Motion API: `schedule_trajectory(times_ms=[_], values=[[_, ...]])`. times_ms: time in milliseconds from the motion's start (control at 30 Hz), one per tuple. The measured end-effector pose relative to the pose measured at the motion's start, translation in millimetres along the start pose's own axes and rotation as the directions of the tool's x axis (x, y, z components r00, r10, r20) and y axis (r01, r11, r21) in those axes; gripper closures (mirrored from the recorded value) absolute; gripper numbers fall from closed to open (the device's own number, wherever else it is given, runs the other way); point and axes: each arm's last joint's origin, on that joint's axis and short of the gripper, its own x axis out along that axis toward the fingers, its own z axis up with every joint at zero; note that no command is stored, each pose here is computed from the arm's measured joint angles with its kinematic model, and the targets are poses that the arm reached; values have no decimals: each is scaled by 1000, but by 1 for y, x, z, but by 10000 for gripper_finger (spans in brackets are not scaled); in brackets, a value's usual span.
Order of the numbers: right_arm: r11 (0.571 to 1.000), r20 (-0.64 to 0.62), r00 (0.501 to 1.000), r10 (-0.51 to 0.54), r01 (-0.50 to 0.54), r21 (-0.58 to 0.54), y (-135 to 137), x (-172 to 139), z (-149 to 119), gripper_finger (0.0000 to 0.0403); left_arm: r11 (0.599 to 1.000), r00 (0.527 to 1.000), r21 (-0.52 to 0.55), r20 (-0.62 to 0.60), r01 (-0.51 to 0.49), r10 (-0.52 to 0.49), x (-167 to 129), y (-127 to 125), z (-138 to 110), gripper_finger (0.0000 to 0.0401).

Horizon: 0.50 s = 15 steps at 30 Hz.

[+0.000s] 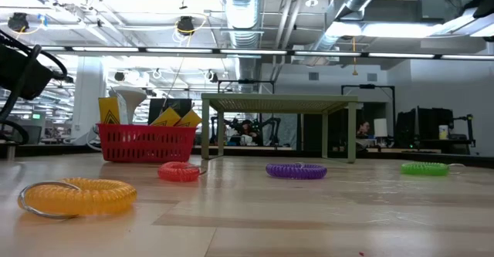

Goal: Pick & Place Office Desk Supplies
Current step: Put the blue spring keychain into the yellow bin

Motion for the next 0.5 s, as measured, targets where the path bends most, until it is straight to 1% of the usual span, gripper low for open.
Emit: schedule_trajectory(times_ms=[67,200,267,367,433,500], values=[[1000,2,1000,1,-1,-1,0,0,0,200,1000,1000,3,-2,2,-2,0,0,-1,391],[1000,7,1000,2,-2,0,0,0,0,200,1000,1000,20,-3,21,-21,-1,-1,-4,393],[1000,7,1000,3,-3,0,0,0,0,200,995,995,30,-9,97,-97,-3,-6,-6,397],[1000,8,1000,3,-3,1,0,0,0,200,977,978,44,0,209,-209,-12,-13,-9,397],[1000,13,1000,5,-5,3,0,0,0,200,951,952,53,20,306,-307,-20,-19,-10,397],[1000,19,1000,8,-8,4,0,0,0,200,914,913,58,45,402,-405,-28,-25,-10,397]])
